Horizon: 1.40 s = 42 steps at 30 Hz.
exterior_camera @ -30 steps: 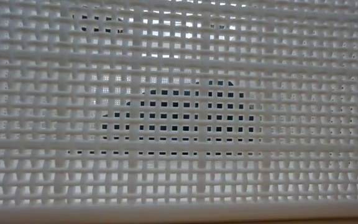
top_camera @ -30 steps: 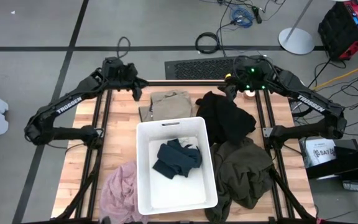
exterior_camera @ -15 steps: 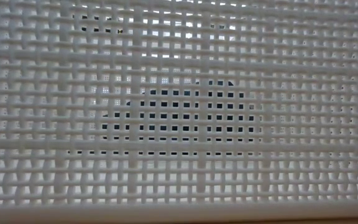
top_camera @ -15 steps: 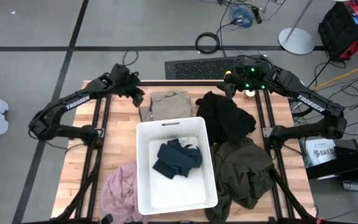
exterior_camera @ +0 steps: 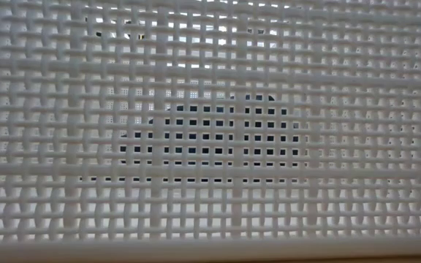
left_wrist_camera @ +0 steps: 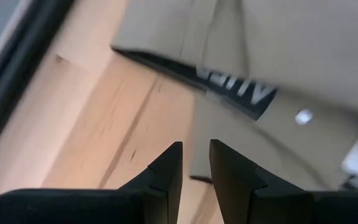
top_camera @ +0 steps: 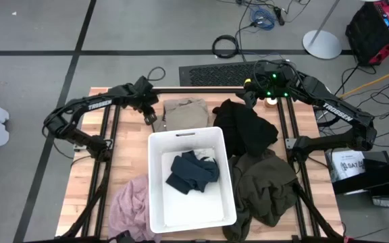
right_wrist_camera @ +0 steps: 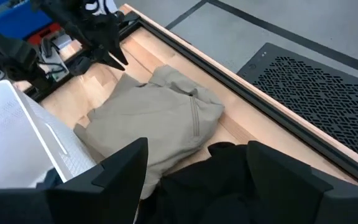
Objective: Sort clothes
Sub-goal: Put the brown shorts into the white laundry bin
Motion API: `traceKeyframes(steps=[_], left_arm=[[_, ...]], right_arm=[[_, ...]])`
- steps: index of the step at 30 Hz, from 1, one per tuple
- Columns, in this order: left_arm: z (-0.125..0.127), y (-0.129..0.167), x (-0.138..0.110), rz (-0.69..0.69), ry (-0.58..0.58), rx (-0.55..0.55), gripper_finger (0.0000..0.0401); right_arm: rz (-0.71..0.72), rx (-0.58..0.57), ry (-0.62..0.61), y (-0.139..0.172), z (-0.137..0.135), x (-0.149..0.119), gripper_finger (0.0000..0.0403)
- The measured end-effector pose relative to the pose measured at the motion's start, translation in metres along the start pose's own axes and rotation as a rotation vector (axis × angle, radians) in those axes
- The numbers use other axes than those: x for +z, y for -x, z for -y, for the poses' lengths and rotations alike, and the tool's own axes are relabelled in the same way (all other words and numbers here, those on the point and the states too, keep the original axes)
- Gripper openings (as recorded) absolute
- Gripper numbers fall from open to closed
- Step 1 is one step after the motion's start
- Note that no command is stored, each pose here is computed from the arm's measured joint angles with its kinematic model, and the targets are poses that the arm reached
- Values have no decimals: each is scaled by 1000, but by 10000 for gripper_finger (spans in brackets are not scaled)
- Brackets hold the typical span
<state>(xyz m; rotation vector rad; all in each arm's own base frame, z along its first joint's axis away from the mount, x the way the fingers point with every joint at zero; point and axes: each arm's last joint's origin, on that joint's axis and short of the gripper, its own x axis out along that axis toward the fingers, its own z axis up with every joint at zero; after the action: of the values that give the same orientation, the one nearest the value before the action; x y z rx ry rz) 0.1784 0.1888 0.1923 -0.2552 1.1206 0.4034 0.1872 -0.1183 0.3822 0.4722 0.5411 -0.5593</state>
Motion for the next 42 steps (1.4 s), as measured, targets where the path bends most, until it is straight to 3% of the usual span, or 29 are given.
traceKeyframes(steps=[14, 19, 29, 42], left_arm=[[5, -20, 0, -65, -154, -34, 90], [8, -20, 4, -63, -198, 7, 90], [10, -16, 6, -91, -124, 7, 90], [23, -17, 8, -112, -251, 1, 90]], right_arm=[[-4, -2, 29, 0, 0, 0, 263], [-4, -1, 29, 0, 0, 0, 263], [-4, -1, 29, 0, 0, 0, 263], [-10, -3, 29, 0, 0, -1, 263]])
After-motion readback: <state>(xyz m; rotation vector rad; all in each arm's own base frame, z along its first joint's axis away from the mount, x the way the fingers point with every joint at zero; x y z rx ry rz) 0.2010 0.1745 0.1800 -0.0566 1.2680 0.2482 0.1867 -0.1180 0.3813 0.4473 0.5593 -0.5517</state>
